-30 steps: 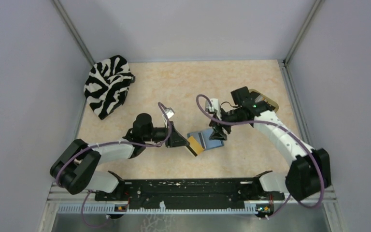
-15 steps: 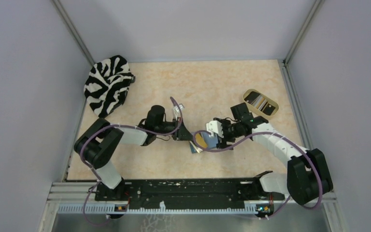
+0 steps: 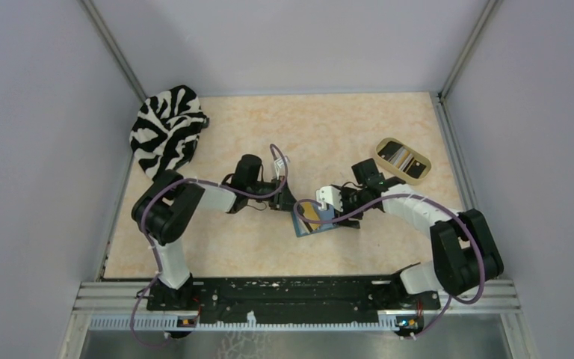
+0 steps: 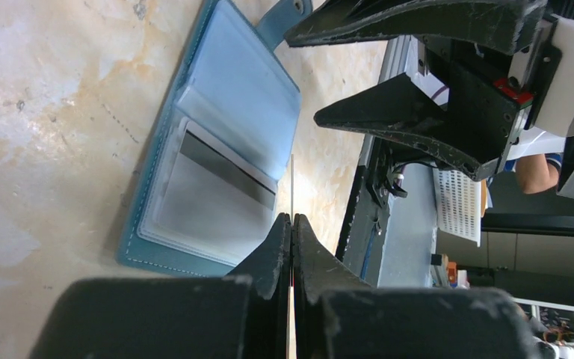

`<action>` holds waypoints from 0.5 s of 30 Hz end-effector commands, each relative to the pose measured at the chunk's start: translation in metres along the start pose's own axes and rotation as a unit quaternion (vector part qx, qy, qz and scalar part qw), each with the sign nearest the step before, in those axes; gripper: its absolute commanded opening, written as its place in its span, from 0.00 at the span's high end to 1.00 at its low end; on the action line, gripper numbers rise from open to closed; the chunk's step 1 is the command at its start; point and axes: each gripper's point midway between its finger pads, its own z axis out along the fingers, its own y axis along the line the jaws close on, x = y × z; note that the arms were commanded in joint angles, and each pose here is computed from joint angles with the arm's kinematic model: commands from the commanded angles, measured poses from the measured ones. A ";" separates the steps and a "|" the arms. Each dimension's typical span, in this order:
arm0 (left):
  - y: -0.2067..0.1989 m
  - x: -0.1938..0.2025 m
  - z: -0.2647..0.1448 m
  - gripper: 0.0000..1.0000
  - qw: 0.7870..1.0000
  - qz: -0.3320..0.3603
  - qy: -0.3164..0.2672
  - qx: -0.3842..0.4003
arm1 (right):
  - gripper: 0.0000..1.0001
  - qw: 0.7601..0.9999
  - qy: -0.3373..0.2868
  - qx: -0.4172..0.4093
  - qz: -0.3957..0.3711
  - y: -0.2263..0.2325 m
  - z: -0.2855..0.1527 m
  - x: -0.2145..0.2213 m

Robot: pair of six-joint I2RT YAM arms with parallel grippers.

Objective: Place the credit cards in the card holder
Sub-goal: Insert the credit card into the card holder.

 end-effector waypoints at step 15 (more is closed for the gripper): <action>0.019 0.008 0.008 1.00 0.997 -0.061 0.039 0.000 | 0.34 1.000 0.012 0.006 0.000 -0.006 0.004 0.007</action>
